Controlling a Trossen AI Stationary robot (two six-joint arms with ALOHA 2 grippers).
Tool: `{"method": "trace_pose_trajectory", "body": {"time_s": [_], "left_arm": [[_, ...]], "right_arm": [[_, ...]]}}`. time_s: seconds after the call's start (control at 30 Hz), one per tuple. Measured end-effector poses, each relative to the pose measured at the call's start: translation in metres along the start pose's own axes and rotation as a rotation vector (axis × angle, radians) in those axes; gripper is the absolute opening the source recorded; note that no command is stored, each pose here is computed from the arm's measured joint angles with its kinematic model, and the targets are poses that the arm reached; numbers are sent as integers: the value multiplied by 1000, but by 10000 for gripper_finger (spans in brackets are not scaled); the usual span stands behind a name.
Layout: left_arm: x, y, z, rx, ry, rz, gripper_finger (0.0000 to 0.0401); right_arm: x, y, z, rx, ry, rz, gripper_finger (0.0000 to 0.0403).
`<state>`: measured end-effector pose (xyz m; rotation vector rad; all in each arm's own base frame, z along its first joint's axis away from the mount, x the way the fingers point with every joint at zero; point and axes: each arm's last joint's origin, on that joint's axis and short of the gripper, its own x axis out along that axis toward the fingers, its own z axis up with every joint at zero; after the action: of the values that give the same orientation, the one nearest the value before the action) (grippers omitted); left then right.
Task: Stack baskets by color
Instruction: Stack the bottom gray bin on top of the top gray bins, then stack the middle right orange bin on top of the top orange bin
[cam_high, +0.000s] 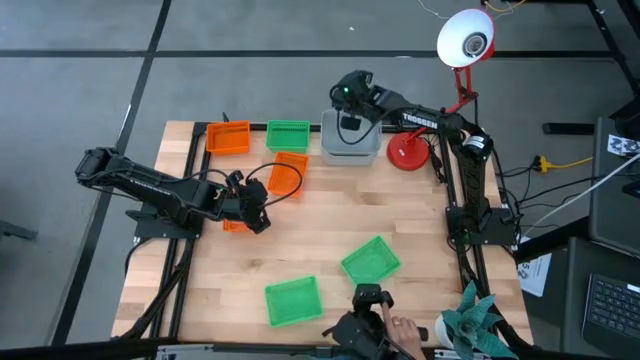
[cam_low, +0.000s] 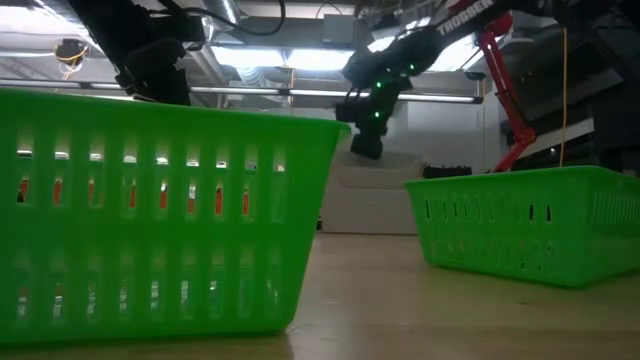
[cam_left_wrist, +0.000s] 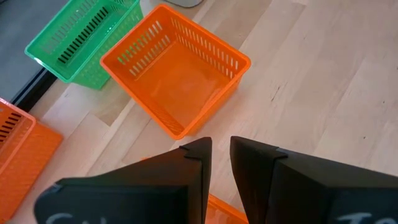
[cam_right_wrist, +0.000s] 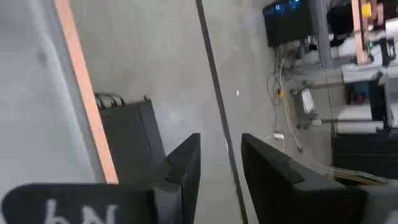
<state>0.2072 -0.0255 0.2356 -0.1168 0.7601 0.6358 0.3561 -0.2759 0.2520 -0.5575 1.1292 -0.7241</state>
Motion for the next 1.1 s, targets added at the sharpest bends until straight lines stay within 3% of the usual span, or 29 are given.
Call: {"method": "trace_pose_trajectory", "body": {"time_s": [0.13,0.33,0.53,0.7,0.83,0.97,1.1], "left_arm": [[0,0,0,0,0,0,53],[0,0,0,0,0,0,53],[0,0,0,0,0,-1,53],[0,0,0,0,-5,4,53],[0,0,0,0,-7,7,53],[0,-2,7,-45,-76,9,53],[6,2,27,-241,-187,-30,53]], "right_arm": [[10,16,-10,-61,18,18,117],[11,15,-12,-54,25,13,117],[-29,-13,4,-25,12,-1,117],[-89,-29,5,134,124,154,117],[-130,-42,-3,303,184,381,117],[-155,-48,-5,297,104,560,117],[-172,-55,-11,292,65,619,117]]}}
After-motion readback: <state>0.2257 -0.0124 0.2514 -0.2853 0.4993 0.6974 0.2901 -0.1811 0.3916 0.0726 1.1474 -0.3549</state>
